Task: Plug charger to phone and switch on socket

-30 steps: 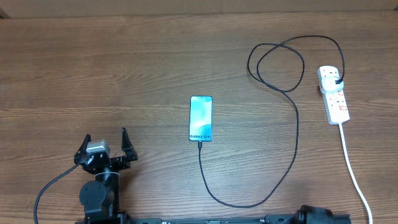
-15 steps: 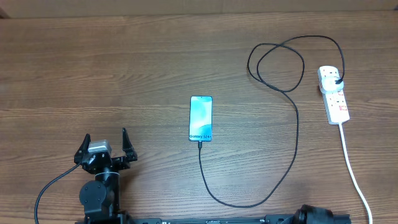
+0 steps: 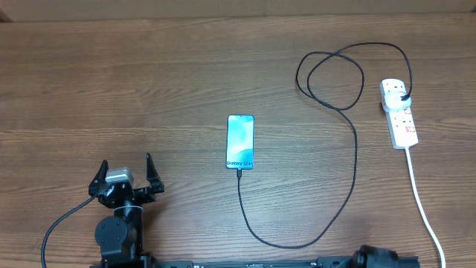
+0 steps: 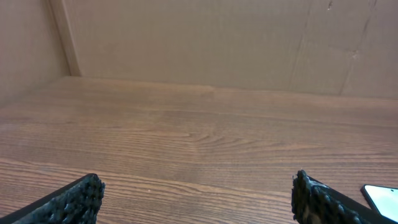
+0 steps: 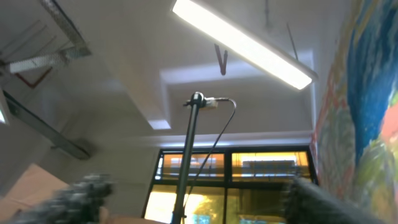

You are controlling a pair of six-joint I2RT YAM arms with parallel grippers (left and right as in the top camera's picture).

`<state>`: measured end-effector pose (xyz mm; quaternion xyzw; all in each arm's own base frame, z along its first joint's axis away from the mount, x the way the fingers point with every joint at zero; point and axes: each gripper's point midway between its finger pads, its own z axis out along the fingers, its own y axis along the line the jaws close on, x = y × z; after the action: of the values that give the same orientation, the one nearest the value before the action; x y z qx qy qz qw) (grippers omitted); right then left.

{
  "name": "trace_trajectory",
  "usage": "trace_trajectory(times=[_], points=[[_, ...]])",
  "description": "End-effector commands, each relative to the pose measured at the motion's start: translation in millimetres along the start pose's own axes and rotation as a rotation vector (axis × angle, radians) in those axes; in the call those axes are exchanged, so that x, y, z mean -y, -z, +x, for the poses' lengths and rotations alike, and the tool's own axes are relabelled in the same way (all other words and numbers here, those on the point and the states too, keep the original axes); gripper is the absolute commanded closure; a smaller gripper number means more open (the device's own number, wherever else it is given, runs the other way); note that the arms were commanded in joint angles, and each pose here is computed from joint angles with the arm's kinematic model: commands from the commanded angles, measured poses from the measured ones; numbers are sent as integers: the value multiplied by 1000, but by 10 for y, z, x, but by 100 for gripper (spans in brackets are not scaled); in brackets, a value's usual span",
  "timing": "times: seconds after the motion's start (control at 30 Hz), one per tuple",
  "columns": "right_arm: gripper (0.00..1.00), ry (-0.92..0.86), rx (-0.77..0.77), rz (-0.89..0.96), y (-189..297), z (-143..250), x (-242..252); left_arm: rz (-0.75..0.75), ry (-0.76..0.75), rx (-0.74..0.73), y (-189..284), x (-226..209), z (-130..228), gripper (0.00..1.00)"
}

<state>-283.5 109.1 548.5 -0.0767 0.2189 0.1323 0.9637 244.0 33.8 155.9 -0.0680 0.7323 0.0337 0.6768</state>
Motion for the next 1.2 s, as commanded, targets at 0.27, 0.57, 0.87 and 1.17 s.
trace_trajectory(times=[0.27,0.57,0.87,1.17], points=[[0,18,72,311,73,-86,745,-16,-24,6,2,-36,-3,1],[0,-46,-16,321,-510,676,1328,-16,-24,6,2,-36,-3,1],[0,-166,-458,399,-556,2833,2006,-16,-24,6,2,-36,-3,0],[0,-213,-725,402,-48,4413,2143,-16,-24,6,2,-36,-3,0]])
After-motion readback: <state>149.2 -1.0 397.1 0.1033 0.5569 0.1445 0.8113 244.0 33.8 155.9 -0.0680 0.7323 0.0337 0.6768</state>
